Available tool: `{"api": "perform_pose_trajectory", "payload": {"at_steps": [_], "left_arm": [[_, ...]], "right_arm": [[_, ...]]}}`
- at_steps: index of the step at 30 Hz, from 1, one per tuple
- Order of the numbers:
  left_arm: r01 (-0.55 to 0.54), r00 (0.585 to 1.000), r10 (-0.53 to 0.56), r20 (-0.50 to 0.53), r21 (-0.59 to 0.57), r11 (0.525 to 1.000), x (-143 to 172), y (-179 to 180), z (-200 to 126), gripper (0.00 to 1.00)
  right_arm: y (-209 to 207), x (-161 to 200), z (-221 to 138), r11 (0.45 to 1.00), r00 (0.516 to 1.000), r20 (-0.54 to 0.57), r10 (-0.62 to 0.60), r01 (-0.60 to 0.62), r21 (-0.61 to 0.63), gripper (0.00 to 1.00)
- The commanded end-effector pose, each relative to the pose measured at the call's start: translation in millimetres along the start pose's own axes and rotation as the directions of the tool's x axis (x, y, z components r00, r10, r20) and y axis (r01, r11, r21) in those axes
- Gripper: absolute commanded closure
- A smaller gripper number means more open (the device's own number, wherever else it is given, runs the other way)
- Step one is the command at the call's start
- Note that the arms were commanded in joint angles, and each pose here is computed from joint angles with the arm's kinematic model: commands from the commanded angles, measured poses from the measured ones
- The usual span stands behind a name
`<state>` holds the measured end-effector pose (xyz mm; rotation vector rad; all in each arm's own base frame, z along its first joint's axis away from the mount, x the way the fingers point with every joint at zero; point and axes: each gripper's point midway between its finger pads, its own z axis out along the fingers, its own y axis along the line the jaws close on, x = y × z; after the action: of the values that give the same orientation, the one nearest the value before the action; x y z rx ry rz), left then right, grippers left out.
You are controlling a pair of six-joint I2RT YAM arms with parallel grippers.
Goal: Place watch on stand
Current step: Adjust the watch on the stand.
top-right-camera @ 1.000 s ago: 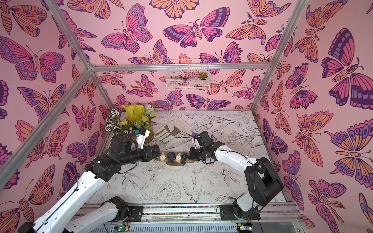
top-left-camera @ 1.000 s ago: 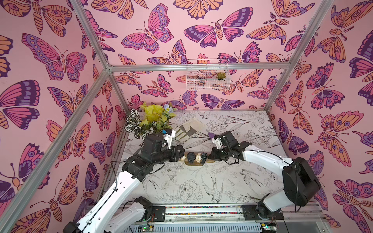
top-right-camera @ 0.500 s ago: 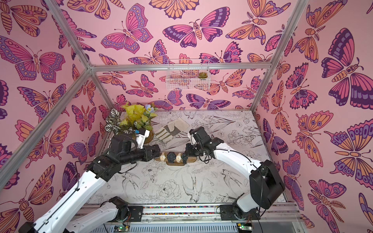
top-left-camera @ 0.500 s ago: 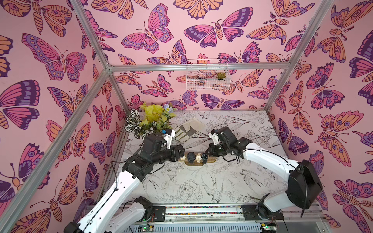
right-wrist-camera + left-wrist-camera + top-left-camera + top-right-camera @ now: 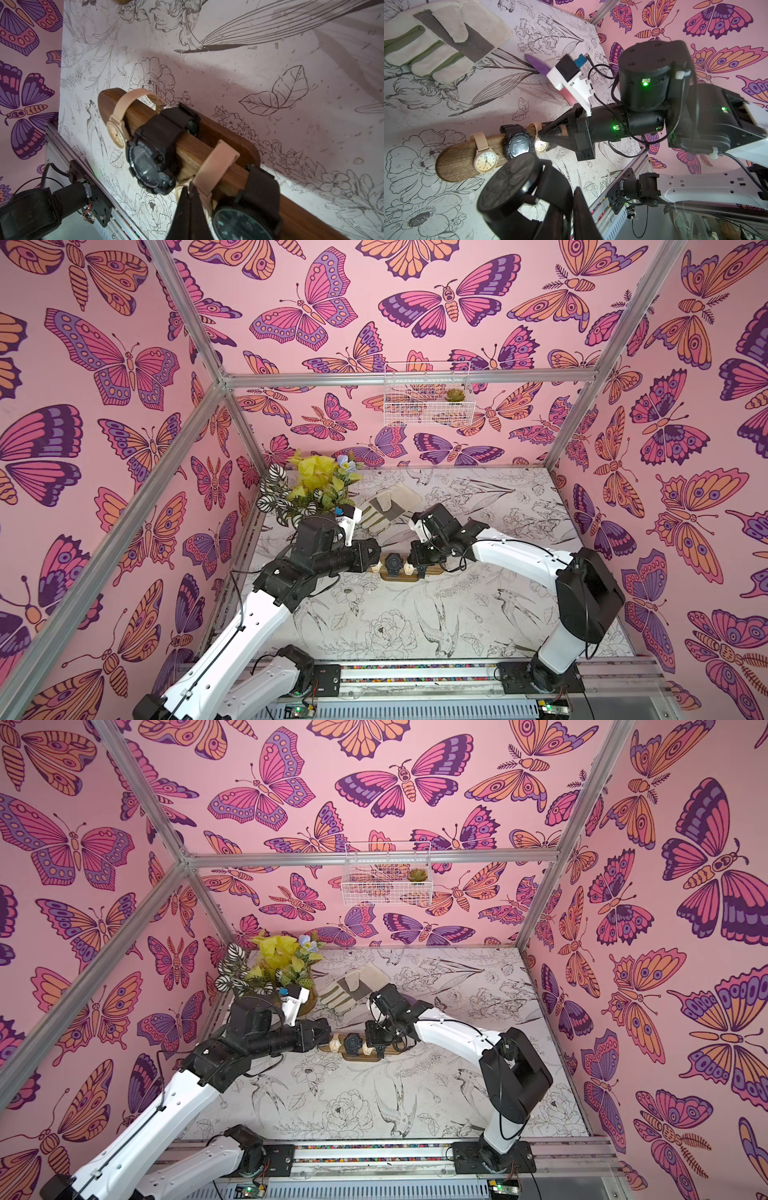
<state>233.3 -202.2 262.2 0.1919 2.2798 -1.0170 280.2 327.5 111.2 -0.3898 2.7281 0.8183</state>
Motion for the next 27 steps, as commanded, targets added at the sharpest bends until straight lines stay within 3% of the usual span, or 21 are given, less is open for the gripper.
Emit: {"api": "perform_pose_trajectory", "payload": {"at_steps": [1, 10, 20, 22, 27], "left_arm": [[0.007, 1.0, -0.007, 0.005, 0.016, 1.0, -1, 0, 2, 0.86], [0.011, 1.0, -0.011, 0.0, 0.017, 1.0, 0, 1, 4, 0.86], [-0.007, 1.0, 0.007, -0.002, 0.079, 0.997, -1, -9, 4, 0.86], [-0.014, 1.0, 0.015, -0.004, 0.117, 0.993, -2, -16, 5, 0.85], [-0.045, 0.999, 0.048, -0.009, 0.242, 0.969, -8, -40, 8, 0.84]], "right_arm": [[-3, 4, 2, 1.0, 1.0, -0.014, -0.015, 0.015, 0.024, 0.98], [10, 0, -6, 0.999, 0.999, 0.005, -0.04, 0.041, -0.031, 0.98], [24, 6, -45, 0.99, 0.992, 0.06, -0.112, 0.117, -0.083, 0.98], [29, 10, -55, 0.984, 0.991, 0.064, -0.117, 0.124, -0.129, 0.95], [36, 16, -83, 0.942, 0.997, 0.072, -0.031, 0.053, -0.331, 0.77]]}}
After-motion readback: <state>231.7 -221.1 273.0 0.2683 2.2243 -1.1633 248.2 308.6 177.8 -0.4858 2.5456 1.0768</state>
